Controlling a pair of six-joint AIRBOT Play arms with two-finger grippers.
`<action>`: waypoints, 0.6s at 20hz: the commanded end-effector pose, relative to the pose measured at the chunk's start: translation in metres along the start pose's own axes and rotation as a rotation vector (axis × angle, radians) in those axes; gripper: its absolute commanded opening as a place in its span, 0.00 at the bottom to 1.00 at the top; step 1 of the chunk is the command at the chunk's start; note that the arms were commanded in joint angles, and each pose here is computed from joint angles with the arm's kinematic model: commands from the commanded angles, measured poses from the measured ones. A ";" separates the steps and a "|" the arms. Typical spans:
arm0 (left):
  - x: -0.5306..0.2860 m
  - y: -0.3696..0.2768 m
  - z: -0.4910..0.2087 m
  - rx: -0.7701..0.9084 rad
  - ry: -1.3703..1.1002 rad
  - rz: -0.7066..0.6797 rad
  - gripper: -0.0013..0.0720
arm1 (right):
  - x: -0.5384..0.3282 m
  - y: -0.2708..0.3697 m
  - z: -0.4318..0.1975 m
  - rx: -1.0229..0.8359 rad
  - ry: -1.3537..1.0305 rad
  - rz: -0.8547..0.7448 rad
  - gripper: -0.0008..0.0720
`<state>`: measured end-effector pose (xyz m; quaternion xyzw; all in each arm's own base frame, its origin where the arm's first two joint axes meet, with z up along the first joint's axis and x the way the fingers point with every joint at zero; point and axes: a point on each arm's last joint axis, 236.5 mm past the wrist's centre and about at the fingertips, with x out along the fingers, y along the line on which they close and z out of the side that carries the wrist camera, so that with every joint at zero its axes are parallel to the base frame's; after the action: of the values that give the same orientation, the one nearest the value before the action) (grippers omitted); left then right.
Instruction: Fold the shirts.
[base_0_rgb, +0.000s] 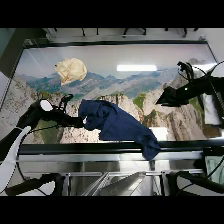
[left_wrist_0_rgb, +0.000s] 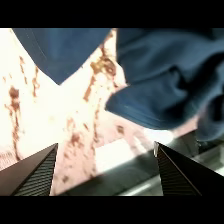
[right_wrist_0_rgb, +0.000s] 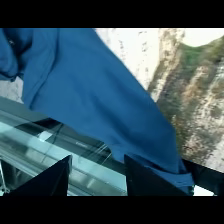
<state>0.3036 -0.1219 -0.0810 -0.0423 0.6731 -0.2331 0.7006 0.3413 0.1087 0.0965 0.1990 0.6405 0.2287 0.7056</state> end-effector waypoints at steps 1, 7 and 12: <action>0.030 0.014 0.012 0.086 0.029 -0.004 0.93 | 0.005 0.020 -0.006 0.004 0.012 0.019 0.54; 0.063 -0.019 0.023 0.139 0.057 -0.055 0.86 | 0.006 0.026 -0.010 0.000 0.017 0.013 0.54; 0.070 -0.050 -0.002 0.142 0.130 -0.146 0.04 | 0.006 0.021 -0.010 -0.003 0.018 -0.009 0.53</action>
<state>0.3053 -0.1830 -0.1281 -0.0239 0.6793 -0.3132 0.6633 0.3309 0.1320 0.1053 0.1993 0.6448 0.2341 0.6998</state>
